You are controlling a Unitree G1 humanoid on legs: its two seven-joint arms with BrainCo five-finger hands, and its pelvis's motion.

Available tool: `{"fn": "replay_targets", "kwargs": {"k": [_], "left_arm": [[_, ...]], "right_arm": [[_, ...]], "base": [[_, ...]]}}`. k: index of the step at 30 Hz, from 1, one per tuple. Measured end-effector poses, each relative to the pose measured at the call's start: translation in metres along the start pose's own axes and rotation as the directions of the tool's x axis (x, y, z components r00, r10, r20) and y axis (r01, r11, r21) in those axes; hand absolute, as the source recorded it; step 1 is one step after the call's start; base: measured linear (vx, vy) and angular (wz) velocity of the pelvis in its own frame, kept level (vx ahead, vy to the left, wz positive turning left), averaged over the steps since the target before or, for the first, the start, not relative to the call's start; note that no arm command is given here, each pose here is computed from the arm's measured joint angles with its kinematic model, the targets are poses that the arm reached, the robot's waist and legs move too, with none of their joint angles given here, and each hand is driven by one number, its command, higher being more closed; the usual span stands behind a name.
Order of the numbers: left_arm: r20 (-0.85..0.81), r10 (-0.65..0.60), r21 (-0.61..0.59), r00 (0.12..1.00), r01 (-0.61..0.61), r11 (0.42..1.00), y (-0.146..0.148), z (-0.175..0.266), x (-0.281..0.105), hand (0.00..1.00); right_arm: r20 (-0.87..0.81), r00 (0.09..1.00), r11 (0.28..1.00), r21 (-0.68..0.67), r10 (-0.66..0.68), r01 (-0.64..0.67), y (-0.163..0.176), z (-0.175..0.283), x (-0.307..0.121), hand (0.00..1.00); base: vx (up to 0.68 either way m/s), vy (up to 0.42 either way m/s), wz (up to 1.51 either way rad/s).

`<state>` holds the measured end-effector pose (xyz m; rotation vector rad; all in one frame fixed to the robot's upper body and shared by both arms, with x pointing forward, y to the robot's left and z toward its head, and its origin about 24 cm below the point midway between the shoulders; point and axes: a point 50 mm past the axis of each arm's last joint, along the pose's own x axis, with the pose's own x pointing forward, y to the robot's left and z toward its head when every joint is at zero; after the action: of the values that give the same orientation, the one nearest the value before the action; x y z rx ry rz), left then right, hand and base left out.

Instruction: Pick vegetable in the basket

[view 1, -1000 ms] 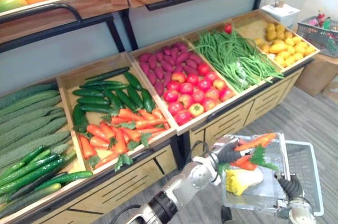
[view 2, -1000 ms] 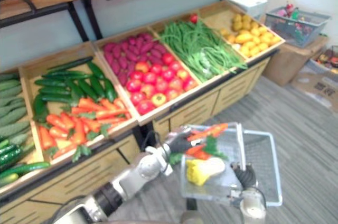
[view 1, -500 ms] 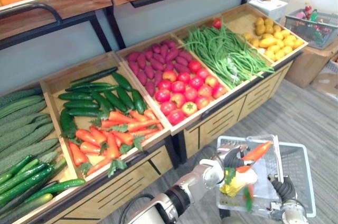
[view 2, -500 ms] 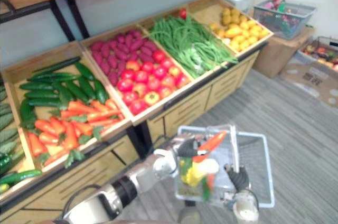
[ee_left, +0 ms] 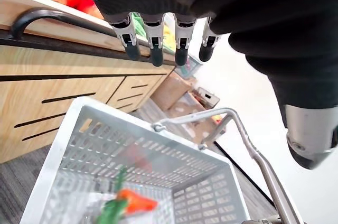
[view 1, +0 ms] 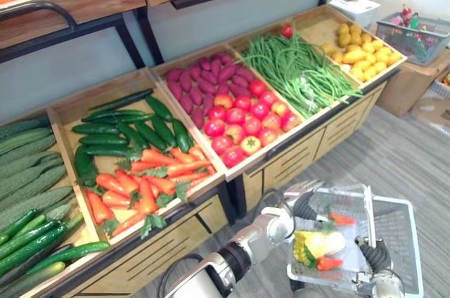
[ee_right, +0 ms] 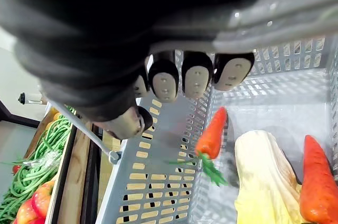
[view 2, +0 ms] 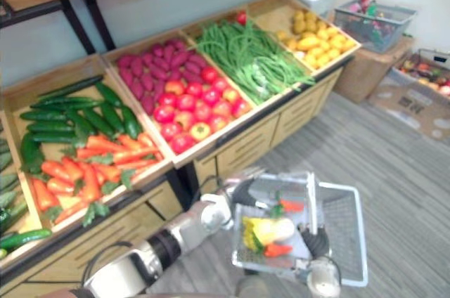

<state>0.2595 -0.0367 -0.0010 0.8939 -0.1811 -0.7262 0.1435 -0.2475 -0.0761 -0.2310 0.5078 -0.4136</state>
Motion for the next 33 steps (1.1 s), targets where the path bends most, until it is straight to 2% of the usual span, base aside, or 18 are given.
{"fn": "replay_targets", "kwargs": {"k": [3,6,8,9,10,13,16,17,18,23,26,31,33], "left_arm": [[0.009,0.017,0.007,1.0,-0.017,1.0,0.004,-0.002,-0.003,0.0],[0.097,0.091,-0.031,0.991,-0.089,0.996,0.016,0.006,-0.017,0.0],[0.17,0.161,-0.143,0.972,-0.137,0.98,0.022,0.01,-0.037,0.0],[0.173,0.213,-0.223,0.962,-0.172,0.959,0.024,0.006,-0.052,0.0],[0.161,0.245,-0.255,0.956,-0.199,0.946,0.026,0.003,-0.06,0.0],[0.018,0.409,-0.423,0.912,-0.363,0.83,0.041,-0.022,-0.104,0.0],[-0.16,0.501,-0.468,0.851,-0.512,0.72,0.051,-0.052,-0.147,0.0],[-0.189,0.509,-0.469,0.84,-0.533,0.704,0.05,-0.056,-0.154,0.0],[-0.237,0.509,-0.472,0.827,-0.556,0.684,0.047,-0.063,-0.166,0.0],[-0.388,0.444,-0.464,0.808,-0.587,0.664,0.02,-0.079,-0.198,0.0],[-0.56,0.387,-0.389,0.733,-0.645,0.658,-0.009,-0.102,-0.22,0.0],[-0.781,0.238,-0.247,0.577,-0.635,0.732,-0.057,-0.134,-0.267,0.0],[-0.868,0.159,-0.193,0.469,-0.616,0.764,-0.079,-0.146,-0.289,0.0]], "right_arm": [[-0.014,1.0,1.0,0.004,0.004,-0.004,0.003,-0.002,0.002,1.0],[-0.04,0.999,1.0,0.001,0.003,-0.003,0.003,-0.008,0.001,1.0],[-0.056,0.998,1.0,0.004,0.001,-0.001,0.004,-0.013,0.0,1.0],[-0.065,0.998,1.0,0.009,-0.006,0.007,0.003,-0.016,-0.001,1.0],[-0.067,0.998,1.0,0.01,-0.01,0.011,0.002,-0.018,-0.001,1.0],[-0.1,0.993,0.998,0.028,-0.059,0.062,-0.006,-0.028,-0.005,1.0],[-0.152,0.982,0.993,0.022,-0.109,0.114,-0.015,-0.041,-0.009,1.0],[-0.16,0.981,0.993,0.021,-0.112,0.117,-0.016,-0.043,-0.01,1.0],[-0.173,0.978,0.992,0.018,-0.117,0.122,-0.017,-0.046,-0.011,1.0],[-0.205,0.969,0.989,0.002,-0.141,0.145,-0.021,-0.055,-0.013,1.0],[-0.248,0.953,0.984,-0.01,-0.174,0.177,-0.028,-0.065,-0.018,1.0],[-0.297,0.931,0.976,-0.016,-0.212,0.217,-0.031,-0.078,-0.025,1.0],[-0.314,0.922,0.972,-0.02,-0.227,0.233,-0.032,-0.083,-0.028,1.0]], "base": [[0.0,-0.038,-0.01],[-0.01,-0.044,0.0],[-0.03,-0.046,0.02],[-0.02,-0.033,0.03],[-0.03,-0.048,0.03],[-0.03,-0.048,0.18],[-0.03,-0.038,0.25],[-0.05,-0.021,0.18],[-0.03,-0.017,0.21],[-0.01,-0.016,0.19],[0.0,-0.019,0.28],[0.0,-0.016,0.32],[-0.01,0.0,0.22]]}}
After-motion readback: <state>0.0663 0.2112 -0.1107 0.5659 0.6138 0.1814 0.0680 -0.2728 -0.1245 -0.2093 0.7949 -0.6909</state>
